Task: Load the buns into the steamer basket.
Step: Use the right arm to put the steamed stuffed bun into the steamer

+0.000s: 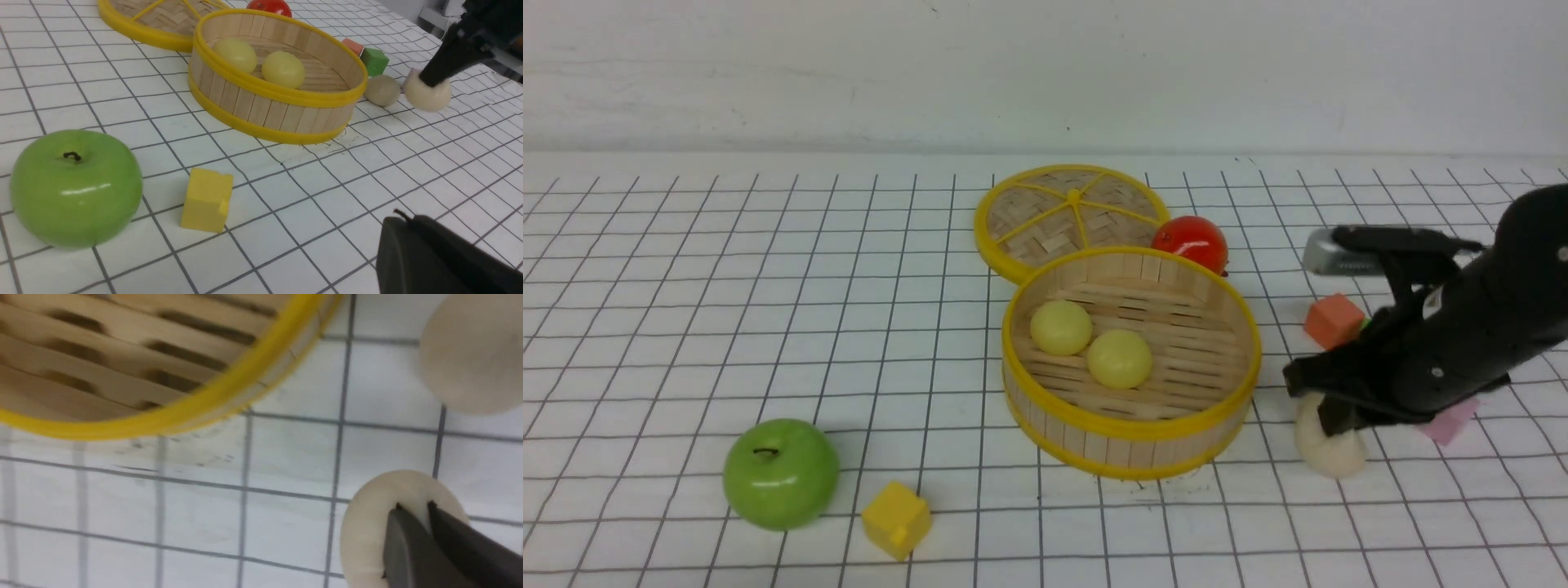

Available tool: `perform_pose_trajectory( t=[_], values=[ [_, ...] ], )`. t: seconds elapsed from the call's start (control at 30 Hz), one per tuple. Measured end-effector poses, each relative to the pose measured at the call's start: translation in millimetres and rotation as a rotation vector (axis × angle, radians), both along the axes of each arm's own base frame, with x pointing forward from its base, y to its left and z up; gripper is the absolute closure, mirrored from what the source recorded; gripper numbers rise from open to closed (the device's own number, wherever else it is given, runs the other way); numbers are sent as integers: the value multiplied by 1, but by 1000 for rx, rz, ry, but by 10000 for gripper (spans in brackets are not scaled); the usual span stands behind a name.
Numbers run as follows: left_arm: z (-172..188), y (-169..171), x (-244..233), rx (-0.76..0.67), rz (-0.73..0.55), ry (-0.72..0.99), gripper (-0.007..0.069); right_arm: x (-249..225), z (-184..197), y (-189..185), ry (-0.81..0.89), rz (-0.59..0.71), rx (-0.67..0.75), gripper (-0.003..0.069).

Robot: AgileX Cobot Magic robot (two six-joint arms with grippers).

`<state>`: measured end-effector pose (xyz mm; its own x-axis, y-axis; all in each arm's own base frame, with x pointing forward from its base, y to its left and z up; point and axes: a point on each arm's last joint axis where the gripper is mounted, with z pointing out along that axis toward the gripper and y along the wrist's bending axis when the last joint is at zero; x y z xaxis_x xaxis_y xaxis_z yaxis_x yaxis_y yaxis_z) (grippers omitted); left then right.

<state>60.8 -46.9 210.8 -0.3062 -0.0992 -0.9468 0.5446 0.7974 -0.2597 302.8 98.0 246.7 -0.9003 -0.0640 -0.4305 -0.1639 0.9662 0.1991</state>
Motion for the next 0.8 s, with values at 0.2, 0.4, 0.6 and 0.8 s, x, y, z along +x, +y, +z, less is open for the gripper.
perform_pose_trajectory(
  t=[0.2,0.4,0.6,0.8],
  values=[
    [0,0,0,0,0,0,617,25,30,40,-184,106,48,640],
    [0,0,0,0,0,0,610,65,-9,54,-165,104,16,633],
    [0,0,0,0,0,0,608,80,-39,59,-131,108,-12,526],
    [0,0,0,0,0,1,607,79,-22,60,-152,95,25,267]
  ],
)
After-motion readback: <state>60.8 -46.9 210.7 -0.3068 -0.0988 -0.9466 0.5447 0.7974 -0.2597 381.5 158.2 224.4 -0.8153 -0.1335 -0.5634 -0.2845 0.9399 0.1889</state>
